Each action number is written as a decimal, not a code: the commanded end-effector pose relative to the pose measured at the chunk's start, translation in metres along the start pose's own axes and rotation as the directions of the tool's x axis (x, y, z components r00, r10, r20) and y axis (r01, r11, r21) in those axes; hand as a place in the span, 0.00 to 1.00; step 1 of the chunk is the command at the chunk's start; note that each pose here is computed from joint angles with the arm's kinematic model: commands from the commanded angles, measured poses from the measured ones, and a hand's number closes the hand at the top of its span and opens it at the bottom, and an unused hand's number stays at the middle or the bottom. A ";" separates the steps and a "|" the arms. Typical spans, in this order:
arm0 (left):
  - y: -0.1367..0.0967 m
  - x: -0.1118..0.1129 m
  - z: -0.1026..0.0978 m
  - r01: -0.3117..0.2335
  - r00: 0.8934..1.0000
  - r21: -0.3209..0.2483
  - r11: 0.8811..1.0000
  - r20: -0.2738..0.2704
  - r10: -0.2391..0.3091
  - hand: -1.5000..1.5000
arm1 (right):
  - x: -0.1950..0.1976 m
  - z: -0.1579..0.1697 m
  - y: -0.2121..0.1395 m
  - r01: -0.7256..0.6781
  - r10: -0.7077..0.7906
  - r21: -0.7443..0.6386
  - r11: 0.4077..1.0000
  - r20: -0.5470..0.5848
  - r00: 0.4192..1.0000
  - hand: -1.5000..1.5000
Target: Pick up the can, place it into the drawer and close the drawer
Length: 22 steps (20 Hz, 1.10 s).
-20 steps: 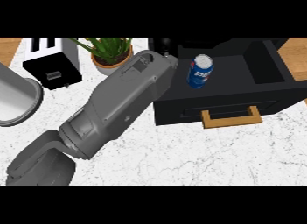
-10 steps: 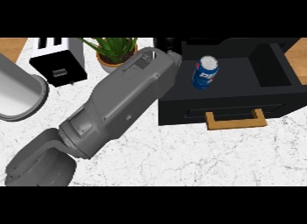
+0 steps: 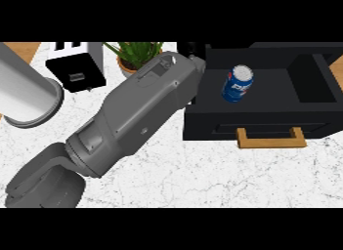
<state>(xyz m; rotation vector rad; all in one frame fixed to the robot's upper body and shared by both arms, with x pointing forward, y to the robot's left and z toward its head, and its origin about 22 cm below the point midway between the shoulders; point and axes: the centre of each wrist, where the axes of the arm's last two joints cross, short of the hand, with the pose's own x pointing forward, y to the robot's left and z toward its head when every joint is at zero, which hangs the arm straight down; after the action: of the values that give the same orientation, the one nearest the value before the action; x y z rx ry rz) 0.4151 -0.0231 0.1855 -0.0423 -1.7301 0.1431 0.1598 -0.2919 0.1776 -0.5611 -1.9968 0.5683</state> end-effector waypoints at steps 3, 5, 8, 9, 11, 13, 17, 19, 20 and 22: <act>0.008 0.004 -0.006 -0.011 1.000 -0.015 1.000 -0.026 0.011 0.00 | 0.001 -0.039 0.044 -0.139 0.138 0.019 0.990 0.027 0.990 0.00; 0.004 -0.008 0.002 0.008 1.000 -0.003 1.000 -0.022 -0.008 0.00 | -0.022 -0.070 0.047 -0.197 0.196 0.037 0.980 0.015 0.980 0.00; -0.001 0.014 -0.001 0.003 1.000 0.028 1.000 -0.031 -0.003 0.00 | -0.015 -0.081 0.072 -0.263 0.260 0.064 0.963 0.054 0.964 0.00; 0.018 0.013 -0.013 0.022 0.999 0.033 0.999 -0.031 -0.021 0.00 | -0.030 -0.082 0.069 -0.275 0.270 0.086 0.958 0.064 0.961 0.00; 0.017 0.003 -0.006 0.000 0.999 0.030 1.000 -0.042 0.002 0.00 | -0.026 -0.102 0.092 -0.309 0.302 0.110 0.945 0.076 0.950 0.00; 0.015 0.019 -0.010 0.028 1.000 0.036 0.999 -0.016 -0.027 0.00 | -0.035 -0.111 0.104 -0.370 0.359 0.152 0.917 0.093 0.929 0.00; 0.036 0.013 -0.012 0.031 0.999 0.042 0.999 -0.040 -0.029 0.00 | -0.061 -0.135 0.117 -0.457 0.445 0.194 0.868 0.102 0.890 0.00; 0.041 0.005 -0.008 0.036 0.999 0.044 0.998 -0.036 -0.034 0.00 | -0.073 -0.127 0.136 -0.510 0.495 0.214 0.833 0.121 0.860 0.00; 0.043 0.020 -0.016 0.054 0.998 0.045 0.997 -0.025 -0.053 0.00 | -0.063 -0.140 0.153 -0.536 0.521 0.221 0.815 0.124 0.844 0.00; 0.059 0.014 -0.015 0.049 0.999 0.053 0.997 -0.019 -0.048 0.00 | -0.078 -0.144 0.158 -0.547 0.541 0.206 0.812 0.089 0.836 0.00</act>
<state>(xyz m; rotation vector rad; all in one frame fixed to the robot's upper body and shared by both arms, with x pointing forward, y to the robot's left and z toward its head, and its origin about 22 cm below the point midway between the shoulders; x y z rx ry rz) 0.4225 0.0187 0.1983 0.0172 -1.7014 0.1547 0.3273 -0.2004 0.1108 -0.9315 -1.7961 1.0926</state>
